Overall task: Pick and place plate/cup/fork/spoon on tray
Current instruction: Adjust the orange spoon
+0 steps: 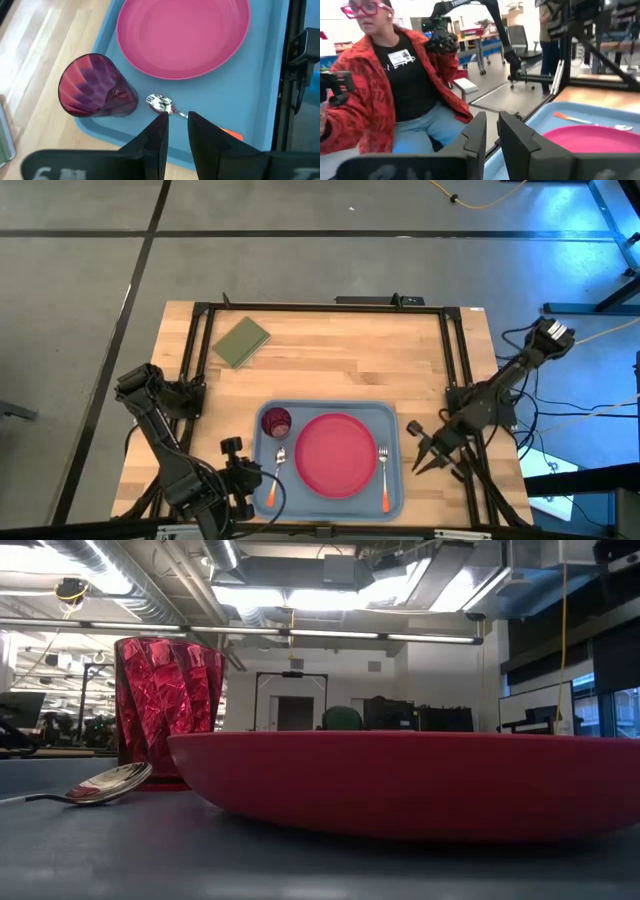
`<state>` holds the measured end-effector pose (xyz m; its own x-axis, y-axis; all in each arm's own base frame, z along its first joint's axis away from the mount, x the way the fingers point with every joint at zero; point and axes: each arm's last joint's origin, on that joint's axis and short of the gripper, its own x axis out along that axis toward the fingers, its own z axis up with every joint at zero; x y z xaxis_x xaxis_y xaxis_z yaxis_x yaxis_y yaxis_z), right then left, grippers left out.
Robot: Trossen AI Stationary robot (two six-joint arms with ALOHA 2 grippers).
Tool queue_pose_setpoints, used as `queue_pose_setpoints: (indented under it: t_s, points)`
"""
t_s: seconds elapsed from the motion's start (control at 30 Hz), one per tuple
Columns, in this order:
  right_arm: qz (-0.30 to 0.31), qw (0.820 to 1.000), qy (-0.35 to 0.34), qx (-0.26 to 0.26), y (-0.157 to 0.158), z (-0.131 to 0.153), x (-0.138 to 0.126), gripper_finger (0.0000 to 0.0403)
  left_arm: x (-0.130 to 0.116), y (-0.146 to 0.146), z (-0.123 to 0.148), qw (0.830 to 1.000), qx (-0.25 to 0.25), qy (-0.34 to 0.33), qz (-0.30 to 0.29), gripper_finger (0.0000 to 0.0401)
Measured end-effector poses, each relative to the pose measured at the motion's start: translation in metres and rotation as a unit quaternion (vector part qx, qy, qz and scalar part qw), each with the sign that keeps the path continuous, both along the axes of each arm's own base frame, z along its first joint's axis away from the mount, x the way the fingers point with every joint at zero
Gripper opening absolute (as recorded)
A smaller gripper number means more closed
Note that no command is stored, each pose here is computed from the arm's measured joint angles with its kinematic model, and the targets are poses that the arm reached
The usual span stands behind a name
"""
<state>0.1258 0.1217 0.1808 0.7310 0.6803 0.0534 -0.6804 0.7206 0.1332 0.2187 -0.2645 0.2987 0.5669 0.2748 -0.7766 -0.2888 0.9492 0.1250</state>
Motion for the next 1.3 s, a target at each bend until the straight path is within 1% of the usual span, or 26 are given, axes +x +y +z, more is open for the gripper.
queue_pose_setpoints:
  t_s: [0.17,0.27,0.4,0.47,0.53,0.6,0.63,0.93,1.13,1.2,1.3]
  points:
    - [-0.005,1.000,-0.009,-0.022,-0.016,-0.009,-0.015,0.0057,0.004,0.003,0.000,1.000,0.003,0.001,0.004,0.0066]
    - [-0.005,1.000,-0.007,-0.020,-0.023,-0.015,-0.022,0.0057,0.007,0.006,0.000,1.000,0.005,0.002,0.007,0.0066]
    - [-0.007,0.999,-0.019,-0.031,-0.027,-0.010,-0.025,0.0057,0.012,0.010,0.000,1.000,0.005,0.002,0.017,0.0066]
    - [0.004,0.998,-0.037,-0.044,-0.030,-0.008,-0.027,0.0057,0.014,0.012,0.000,1.000,0.005,0.003,0.021,0.0066]
    - [0.028,0.997,-0.050,-0.054,-0.033,-0.007,-0.029,0.0057,0.016,0.014,0.000,1.000,0.004,0.003,0.025,0.0066]
    - [0.051,0.996,-0.049,-0.060,-0.035,-0.008,-0.031,0.0057,0.017,0.016,0.000,1.000,0.004,0.004,0.027,0.0066]
    - [0.052,0.996,-0.044,-0.061,-0.037,-0.008,-0.032,0.0057,0.018,0.016,0.000,1.000,0.004,0.004,0.028,0.0066]
    - [0.021,0.997,-0.028,-0.066,-0.053,-0.010,-0.038,0.0057,0.018,0.016,0.000,1.000,0.004,0.004,0.028,0.0066]
    - [-0.012,0.999,0.001,-0.048,-0.063,-0.011,-0.045,0.0057,0.018,0.016,0.000,1.000,0.004,0.004,0.028,0.0066]
    - [-0.033,0.998,0.013,-0.049,-0.066,-0.009,-0.049,0.0057,0.018,0.016,0.000,1.000,0.004,0.004,0.028,0.0066]
    - [-0.055,0.997,0.016,-0.055,-0.070,0.004,-0.052,0.0057,0.018,0.016,0.000,1.000,0.004,0.004,0.028,0.0066]
